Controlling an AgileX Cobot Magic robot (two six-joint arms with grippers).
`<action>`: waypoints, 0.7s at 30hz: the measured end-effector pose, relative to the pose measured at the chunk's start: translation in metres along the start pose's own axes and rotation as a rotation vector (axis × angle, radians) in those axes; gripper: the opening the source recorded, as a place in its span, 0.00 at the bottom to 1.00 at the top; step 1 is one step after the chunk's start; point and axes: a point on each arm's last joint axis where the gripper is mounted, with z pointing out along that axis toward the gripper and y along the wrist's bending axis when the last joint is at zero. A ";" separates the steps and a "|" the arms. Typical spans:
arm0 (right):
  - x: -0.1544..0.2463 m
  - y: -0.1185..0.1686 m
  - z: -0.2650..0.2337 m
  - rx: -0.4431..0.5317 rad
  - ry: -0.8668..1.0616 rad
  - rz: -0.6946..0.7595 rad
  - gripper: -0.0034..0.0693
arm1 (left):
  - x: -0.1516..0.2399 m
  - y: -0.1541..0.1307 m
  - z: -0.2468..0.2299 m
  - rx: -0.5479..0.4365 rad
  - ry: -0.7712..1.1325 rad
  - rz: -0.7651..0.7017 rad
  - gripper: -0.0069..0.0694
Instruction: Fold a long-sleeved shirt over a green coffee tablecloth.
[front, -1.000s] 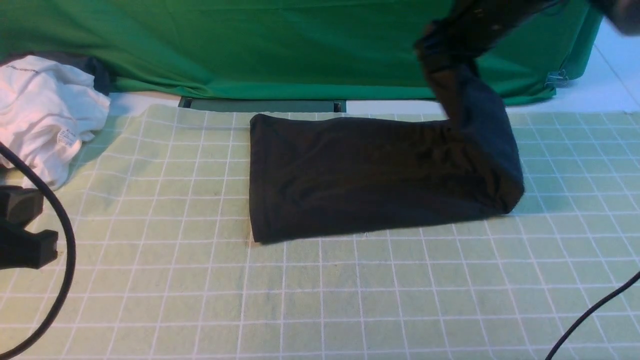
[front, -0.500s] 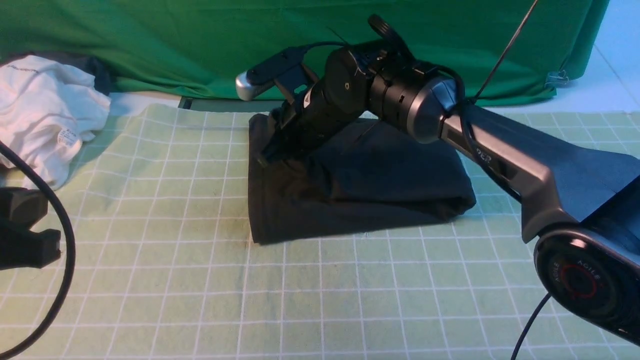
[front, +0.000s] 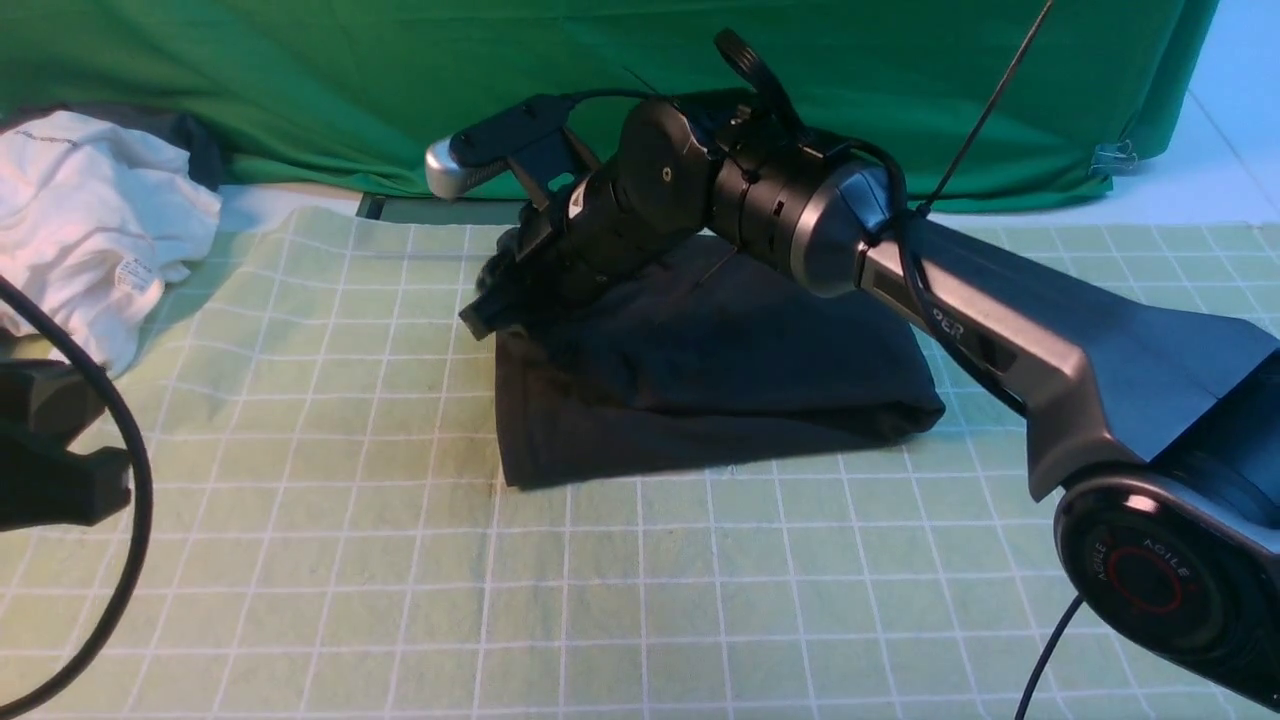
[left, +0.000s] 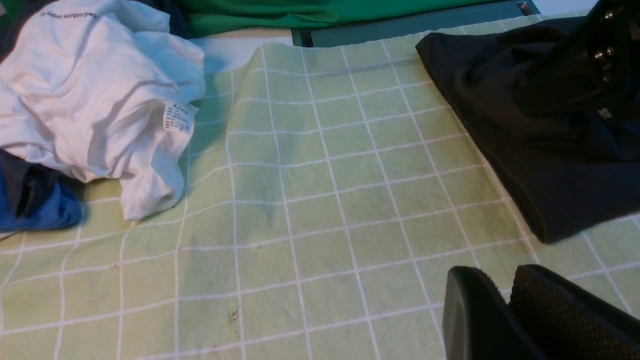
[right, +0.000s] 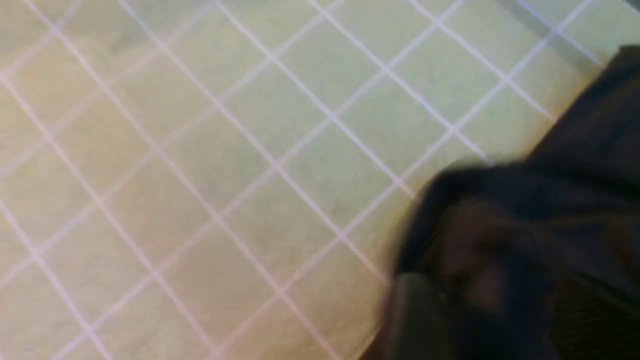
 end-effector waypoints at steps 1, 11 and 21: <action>-0.006 0.001 -0.005 -0.005 -0.014 -0.003 0.69 | 0.002 0.000 0.001 0.001 0.004 0.000 0.17; -0.042 -0.036 -0.065 0.057 -0.099 0.004 0.15 | 0.006 -0.001 0.004 0.006 -0.007 -0.009 0.17; 0.000 -0.029 -0.023 0.007 0.089 -0.044 0.08 | 0.004 -0.001 0.000 0.010 -0.044 -0.017 0.17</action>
